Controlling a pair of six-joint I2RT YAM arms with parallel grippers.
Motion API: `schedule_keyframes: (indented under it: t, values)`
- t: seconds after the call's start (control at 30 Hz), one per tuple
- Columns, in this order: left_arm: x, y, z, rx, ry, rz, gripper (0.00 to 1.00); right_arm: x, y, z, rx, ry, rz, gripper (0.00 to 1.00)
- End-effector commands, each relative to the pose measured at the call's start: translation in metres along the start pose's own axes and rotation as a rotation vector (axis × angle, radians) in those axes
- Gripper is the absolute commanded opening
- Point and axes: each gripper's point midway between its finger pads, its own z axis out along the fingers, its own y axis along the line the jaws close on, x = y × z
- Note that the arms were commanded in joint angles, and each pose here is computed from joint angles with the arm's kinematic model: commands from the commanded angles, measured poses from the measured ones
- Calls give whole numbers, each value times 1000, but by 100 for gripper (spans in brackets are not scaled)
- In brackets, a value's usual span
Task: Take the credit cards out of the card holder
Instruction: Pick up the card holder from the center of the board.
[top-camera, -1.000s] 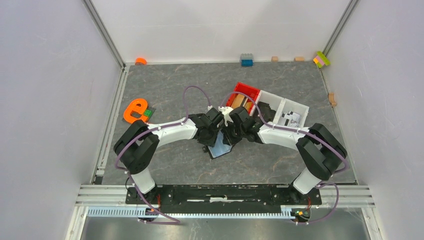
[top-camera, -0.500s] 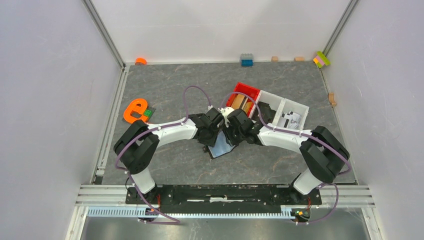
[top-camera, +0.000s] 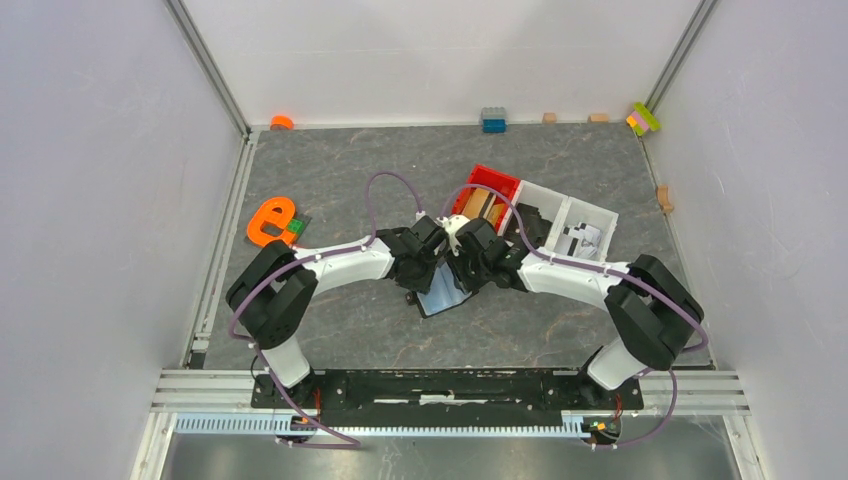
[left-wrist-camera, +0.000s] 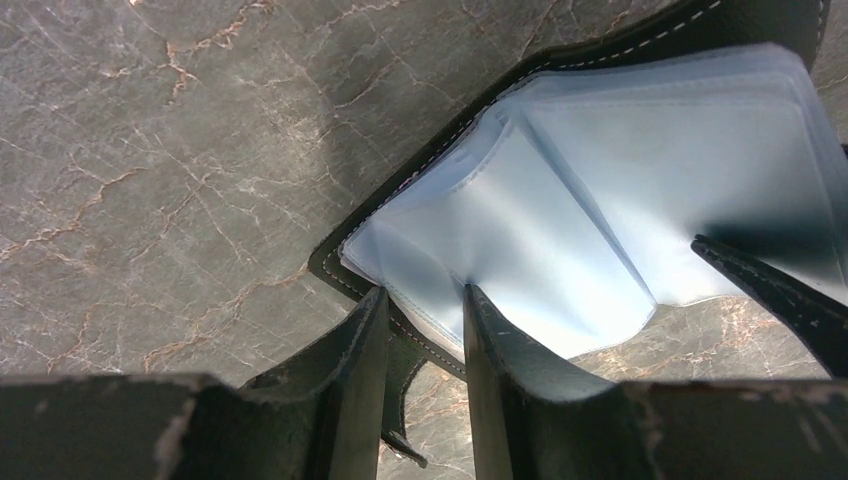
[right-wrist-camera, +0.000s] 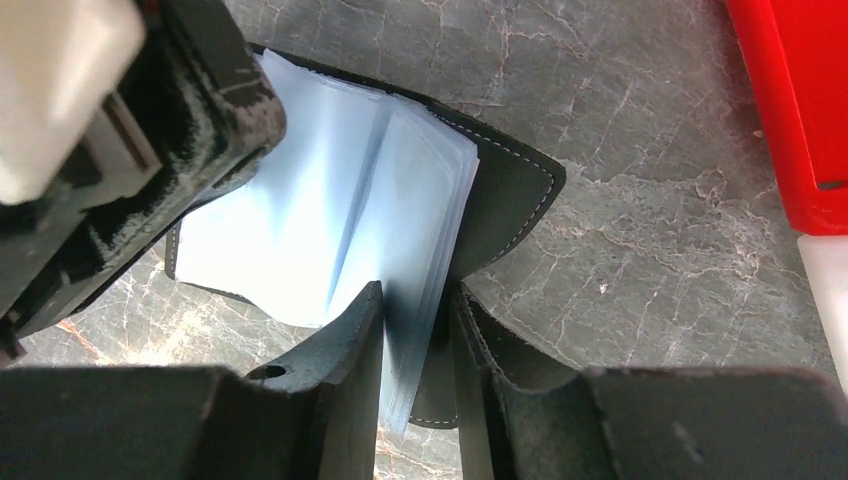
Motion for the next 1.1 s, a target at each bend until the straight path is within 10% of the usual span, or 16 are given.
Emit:
schedule_keyframes:
  t: [0.0, 0.33, 0.67, 1.07]
  values:
    - [5, 6, 6, -11, 0, 25, 38, 1, -2, -9, 10, 11, -23, 32]
    - [4, 5, 3, -4, -6, 24, 38, 2, -10, -8, 59, 28, -27, 12]
    - [-15, 14, -27, -12, -145, -8, 39, -23, 17, -39, -266, -165, 84, 2]
    - [-53, -1, -117, 277, -594, -103, 75, -50, 22, -92, -534, -433, 196, 2]
